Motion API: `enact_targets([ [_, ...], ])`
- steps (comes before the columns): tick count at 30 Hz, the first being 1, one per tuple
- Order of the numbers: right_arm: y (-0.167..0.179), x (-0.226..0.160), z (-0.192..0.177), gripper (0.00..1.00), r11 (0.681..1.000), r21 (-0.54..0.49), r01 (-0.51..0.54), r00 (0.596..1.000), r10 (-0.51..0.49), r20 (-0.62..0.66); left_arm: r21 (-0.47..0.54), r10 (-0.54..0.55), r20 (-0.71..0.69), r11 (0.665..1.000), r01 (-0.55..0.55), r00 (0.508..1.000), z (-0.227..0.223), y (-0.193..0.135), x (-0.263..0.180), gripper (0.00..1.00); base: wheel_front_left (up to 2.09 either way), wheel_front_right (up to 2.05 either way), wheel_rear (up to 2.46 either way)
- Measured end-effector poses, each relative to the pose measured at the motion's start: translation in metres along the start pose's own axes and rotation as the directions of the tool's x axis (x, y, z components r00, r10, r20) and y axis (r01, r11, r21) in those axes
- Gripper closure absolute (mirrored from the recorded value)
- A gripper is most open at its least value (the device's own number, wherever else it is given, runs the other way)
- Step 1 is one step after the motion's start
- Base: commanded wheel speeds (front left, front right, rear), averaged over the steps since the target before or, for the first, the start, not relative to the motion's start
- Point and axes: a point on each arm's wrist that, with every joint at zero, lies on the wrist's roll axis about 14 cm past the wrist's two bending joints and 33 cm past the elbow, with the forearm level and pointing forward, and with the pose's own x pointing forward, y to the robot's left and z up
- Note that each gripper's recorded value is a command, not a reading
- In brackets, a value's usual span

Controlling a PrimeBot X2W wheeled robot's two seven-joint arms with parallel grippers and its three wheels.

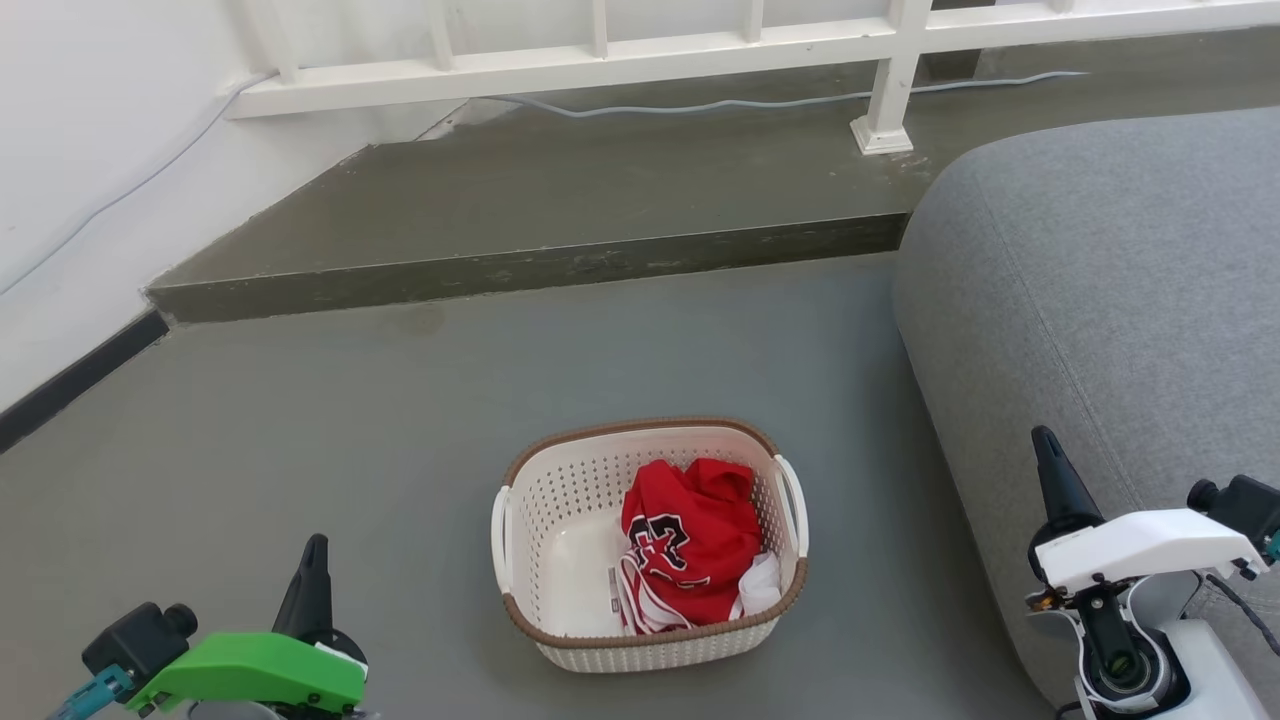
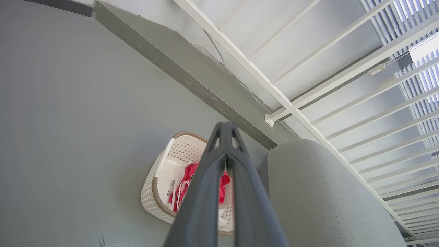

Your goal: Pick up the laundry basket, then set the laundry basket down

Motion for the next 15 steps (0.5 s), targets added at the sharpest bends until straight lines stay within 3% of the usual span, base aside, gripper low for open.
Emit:
enact_targets([
  [15,-0.0044,0.0029,0.0033,1.00,0.978,0.206,0.009,1.000,-0.007,-0.008,-0.197,0.009,-0.003,0.980,-0.009,1.000,0.0076,0.0070,0.0033,1.00,0.00,0.00,0.00],
])
